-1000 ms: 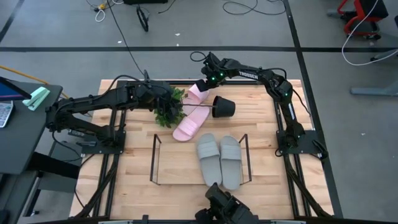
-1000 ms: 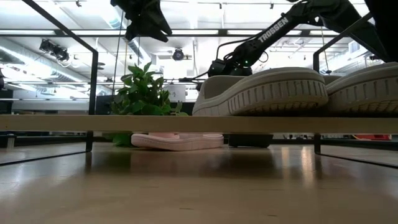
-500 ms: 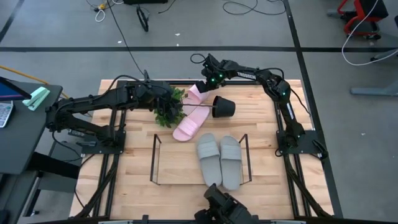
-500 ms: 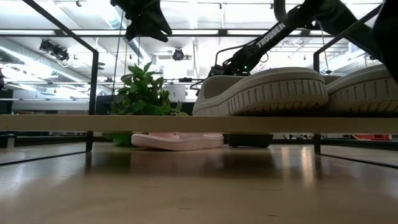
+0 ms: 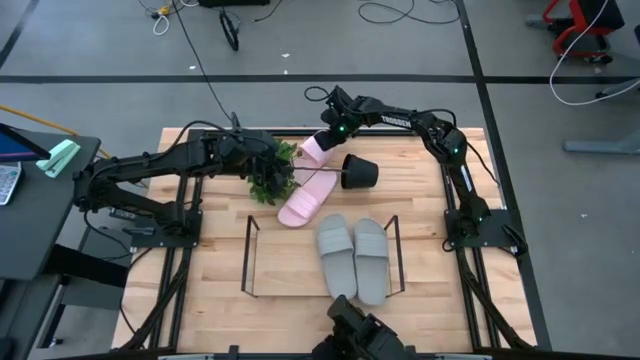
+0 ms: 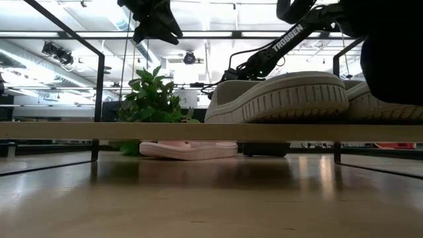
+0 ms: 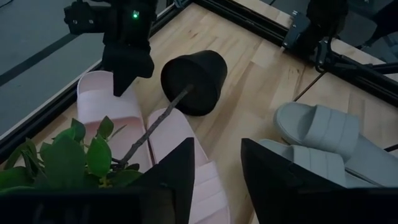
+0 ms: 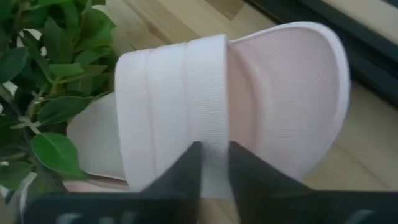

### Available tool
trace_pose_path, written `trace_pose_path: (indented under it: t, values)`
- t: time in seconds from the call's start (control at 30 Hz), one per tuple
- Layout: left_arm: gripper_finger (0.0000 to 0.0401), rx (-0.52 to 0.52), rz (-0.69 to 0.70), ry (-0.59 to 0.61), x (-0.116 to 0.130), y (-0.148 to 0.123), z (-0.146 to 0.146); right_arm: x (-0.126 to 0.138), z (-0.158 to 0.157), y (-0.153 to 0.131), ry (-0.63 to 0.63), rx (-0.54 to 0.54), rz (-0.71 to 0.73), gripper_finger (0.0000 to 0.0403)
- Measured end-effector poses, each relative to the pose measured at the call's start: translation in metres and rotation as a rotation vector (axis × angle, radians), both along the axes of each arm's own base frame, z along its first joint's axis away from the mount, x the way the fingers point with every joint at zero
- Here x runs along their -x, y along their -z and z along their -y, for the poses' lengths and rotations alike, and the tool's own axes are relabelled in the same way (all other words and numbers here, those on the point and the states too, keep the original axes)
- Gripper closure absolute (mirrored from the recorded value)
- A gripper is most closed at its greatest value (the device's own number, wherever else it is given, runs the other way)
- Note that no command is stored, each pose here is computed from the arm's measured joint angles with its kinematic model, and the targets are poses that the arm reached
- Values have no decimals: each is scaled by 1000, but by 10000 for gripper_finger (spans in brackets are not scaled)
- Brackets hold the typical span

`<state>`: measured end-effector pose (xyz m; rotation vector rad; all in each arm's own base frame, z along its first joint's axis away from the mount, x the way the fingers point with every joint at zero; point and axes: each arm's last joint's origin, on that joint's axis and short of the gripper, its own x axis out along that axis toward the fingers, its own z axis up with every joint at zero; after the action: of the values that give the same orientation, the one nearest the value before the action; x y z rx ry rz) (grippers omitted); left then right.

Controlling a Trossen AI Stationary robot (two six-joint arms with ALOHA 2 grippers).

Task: Pick and place slides into the shelf
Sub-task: Put the top pink slipper on the shelf

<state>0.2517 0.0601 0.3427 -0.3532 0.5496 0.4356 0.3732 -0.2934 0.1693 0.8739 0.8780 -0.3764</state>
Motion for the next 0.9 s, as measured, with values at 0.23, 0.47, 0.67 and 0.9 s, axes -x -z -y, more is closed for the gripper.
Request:
trace_pose_path:
  t: [0.23, 0.47, 0.67, 0.9]
  values:
    - [272, 0, 0, 0, 0, 0, 0, 3, 3, 0, 14, 11, -10, 395]
    - [272, 0, 0, 0, 0, 0, 0, 9, 7, -15, 64, 52, -15, 399]
    - [267, 0, -2, 0, 0, 0, 0, 17, 7, -39, 89, 132, -21, 401]
    - [276, -6, -5, 5, 0, 0, 0, 33, 1, -70, 112, 227, -85, 402]
